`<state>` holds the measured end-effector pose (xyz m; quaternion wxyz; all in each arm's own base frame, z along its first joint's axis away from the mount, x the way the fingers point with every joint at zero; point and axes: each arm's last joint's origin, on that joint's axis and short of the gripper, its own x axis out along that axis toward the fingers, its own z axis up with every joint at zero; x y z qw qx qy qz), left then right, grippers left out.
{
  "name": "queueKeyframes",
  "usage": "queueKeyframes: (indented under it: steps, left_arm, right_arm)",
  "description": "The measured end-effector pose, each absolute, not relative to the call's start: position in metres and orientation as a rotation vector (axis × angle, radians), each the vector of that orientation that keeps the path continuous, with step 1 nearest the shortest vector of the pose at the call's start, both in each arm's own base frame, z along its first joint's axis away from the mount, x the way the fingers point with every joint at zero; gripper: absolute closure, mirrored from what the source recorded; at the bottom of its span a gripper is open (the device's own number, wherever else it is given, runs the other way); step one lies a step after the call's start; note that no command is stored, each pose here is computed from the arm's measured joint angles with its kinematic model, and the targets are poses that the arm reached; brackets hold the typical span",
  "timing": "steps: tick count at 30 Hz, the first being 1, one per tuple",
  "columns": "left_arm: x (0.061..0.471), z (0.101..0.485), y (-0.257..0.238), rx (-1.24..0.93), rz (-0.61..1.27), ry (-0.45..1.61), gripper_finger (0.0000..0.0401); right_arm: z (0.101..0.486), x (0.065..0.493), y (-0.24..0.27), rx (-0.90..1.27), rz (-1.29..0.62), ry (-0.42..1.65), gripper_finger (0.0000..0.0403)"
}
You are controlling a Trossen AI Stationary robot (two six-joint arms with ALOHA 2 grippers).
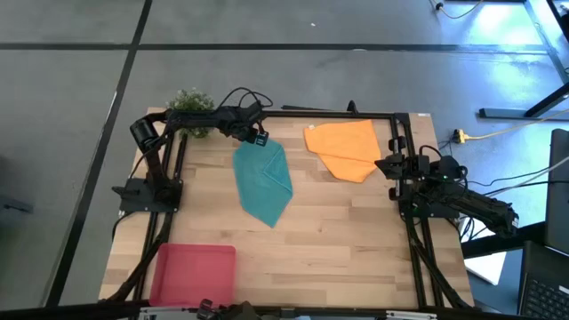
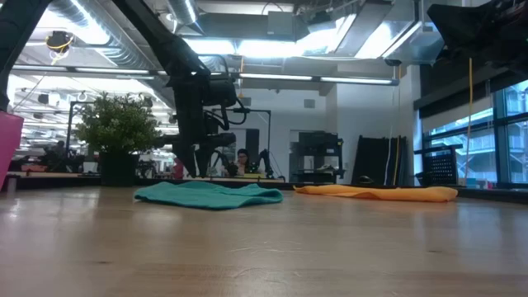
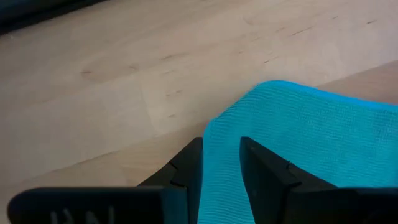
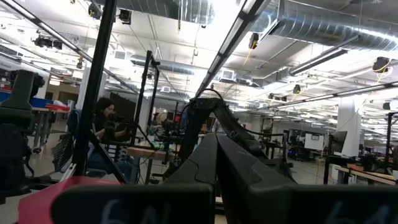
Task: Roll microfiber towels into tight, uniform cylinder then place into a basket
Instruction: Fold the blue microfiber towel
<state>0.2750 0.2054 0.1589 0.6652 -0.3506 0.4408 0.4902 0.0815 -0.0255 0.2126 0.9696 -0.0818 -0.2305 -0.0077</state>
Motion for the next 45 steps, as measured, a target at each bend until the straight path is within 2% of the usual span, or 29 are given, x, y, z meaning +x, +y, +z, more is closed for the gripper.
queueKeyframes:
  steps: [4,21,24,29,32,45]
  left_arm:
    - [0.275,0.149,0.209,-0.802,1.117,1.021,0.0305]
    - [0.276,0.148,0.207,-0.773,1.090,1.041,0.0308]
    - [0.277,0.148,0.206,-0.757,1.055,1.066,0.0328]
    - [0.277,0.148,0.205,-0.733,1.012,1.087,0.0391]
    - [0.279,0.149,0.202,-0.737,0.976,1.091,0.0396]
    - [0.289,0.203,0.149,-0.572,0.824,1.043,0.0401]
  right_arm:
    - [0.213,0.081,-0.026,-0.166,-0.016,-0.466,0.0392]
    - [0.213,0.081,-0.026,-0.172,-0.017,-0.466,0.0392]
    - [0.213,0.082,-0.026,-0.172,-0.018,-0.466,0.0392]
    - [0.213,0.082,-0.026,-0.172,-0.018,-0.466,0.0392]
    - [0.213,0.082,-0.026,-0.168,-0.017,-0.466,0.0392]
    - [0.209,0.083,-0.026,-0.143,-0.018,-0.419,0.0392]
